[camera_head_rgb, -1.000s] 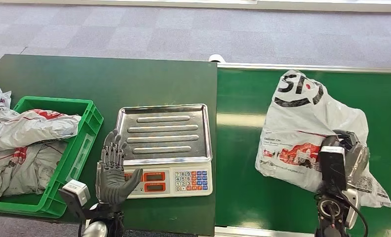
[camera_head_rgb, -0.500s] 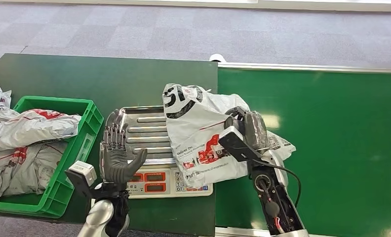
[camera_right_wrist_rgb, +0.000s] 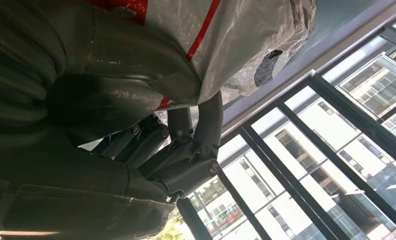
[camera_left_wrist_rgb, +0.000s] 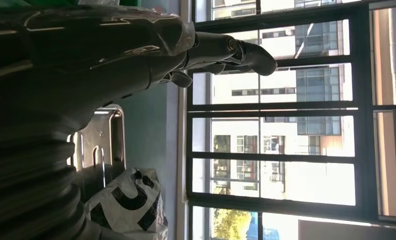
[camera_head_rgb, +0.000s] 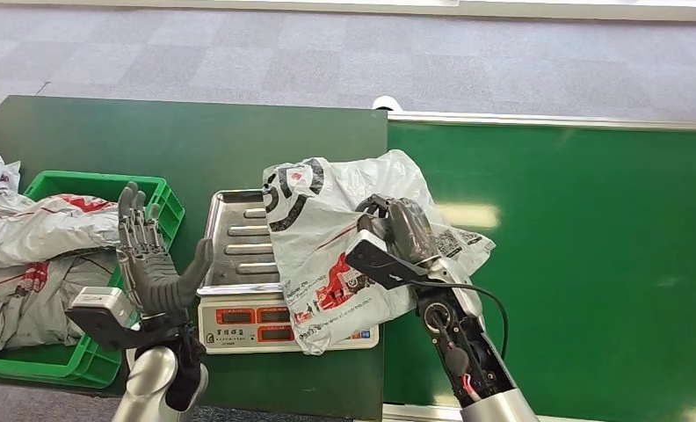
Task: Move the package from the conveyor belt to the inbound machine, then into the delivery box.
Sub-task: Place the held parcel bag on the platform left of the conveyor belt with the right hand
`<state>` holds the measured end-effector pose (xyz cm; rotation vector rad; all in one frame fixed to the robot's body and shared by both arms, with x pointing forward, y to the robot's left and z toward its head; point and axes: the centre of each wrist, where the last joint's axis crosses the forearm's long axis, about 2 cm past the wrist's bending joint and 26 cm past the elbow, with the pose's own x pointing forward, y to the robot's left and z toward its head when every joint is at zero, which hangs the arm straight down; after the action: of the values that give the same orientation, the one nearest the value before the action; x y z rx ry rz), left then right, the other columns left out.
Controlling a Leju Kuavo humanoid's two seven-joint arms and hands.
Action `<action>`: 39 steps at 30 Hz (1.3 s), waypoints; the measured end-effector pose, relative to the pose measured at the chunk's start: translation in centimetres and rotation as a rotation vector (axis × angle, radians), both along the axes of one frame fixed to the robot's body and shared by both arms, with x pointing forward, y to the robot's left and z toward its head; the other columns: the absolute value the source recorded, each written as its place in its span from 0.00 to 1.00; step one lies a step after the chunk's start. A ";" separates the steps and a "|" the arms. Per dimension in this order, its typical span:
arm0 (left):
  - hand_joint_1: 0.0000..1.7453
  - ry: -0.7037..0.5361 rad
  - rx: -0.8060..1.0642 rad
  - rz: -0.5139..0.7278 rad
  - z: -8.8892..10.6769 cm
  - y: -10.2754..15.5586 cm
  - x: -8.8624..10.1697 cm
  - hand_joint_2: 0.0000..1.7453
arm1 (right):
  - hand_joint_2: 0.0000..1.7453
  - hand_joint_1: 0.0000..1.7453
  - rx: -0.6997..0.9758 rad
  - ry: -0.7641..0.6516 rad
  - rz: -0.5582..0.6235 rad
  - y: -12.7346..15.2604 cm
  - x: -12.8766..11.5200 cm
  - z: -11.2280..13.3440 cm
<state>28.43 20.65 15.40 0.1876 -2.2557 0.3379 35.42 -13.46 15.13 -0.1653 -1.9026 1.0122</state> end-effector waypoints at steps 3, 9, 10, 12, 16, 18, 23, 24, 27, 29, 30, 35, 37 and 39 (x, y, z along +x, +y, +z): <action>0.00 -0.006 -0.007 0.034 0.3 0.7 0.0 1.00 | 1.00 1.00 -0.011 0.005 0.012 0.4 0.2 -0.2; 0.00 -0.011 -0.015 0.075 0.6 1.3 -0.2 1.00 | 1.00 1.00 -0.022 -0.004 0.034 0.9 0.5 -0.2; 0.00 -0.012 -0.017 0.082 0.7 1.5 -0.3 1.00 | 1.00 1.00 -0.021 -0.009 0.040 1.1 0.6 -0.1; 0.00 -0.015 -0.022 0.097 1.0 1.8 -0.4 1.00 | 1.00 1.00 -0.019 -0.020 0.056 1.5 0.7 0.2; 0.00 -0.017 -0.028 0.119 1.2 2.2 -0.7 1.00 | 1.00 1.00 -0.005 -0.027 0.097 2.5 0.6 0.5; 0.00 -0.016 -0.032 0.125 1.1 2.3 -0.9 1.00 | 1.00 1.00 0.003 -0.022 0.124 2.9 0.5 0.4; 0.00 -0.011 -0.042 0.112 1.2 2.3 -1.0 1.00 | 1.00 1.00 0.017 0.003 0.206 4.0 0.0 0.2; 0.00 -0.009 -0.044 0.109 1.2 2.2 -1.0 1.00 | 1.00 0.96 0.019 0.009 0.220 4.2 -0.1 0.1; 0.00 -0.006 -0.047 0.103 1.3 2.2 -0.9 1.00 | 1.00 0.23 0.025 0.024 0.254 4.6 -0.4 0.0; 0.00 -0.005 -0.047 0.100 1.3 2.2 -0.9 1.00 | 1.00 0.00 0.029 0.028 0.265 4.8 -0.5 0.0; 0.00 -0.004 -0.048 0.099 1.4 2.2 -0.8 1.00 | 1.00 0.00 0.032 0.032 0.268 4.9 -0.5 0.0; 0.00 -0.002 -0.047 0.094 1.6 2.3 -0.6 1.00 | 1.00 0.00 0.050 0.062 0.276 5.0 -0.6 -0.1; 0.00 -0.004 -0.048 0.094 1.7 2.3 -0.5 1.00 | 1.00 0.00 0.052 0.067 0.277 5.0 -0.6 -0.1; 0.00 -0.005 -0.049 0.095 1.7 2.4 -0.5 1.00 | 1.00 0.00 0.052 0.070 0.278 5.0 -0.6 -0.1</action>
<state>27.95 23.00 17.13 0.2690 -2.2451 0.4445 34.79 -8.42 15.01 0.1679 -1.9197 1.1349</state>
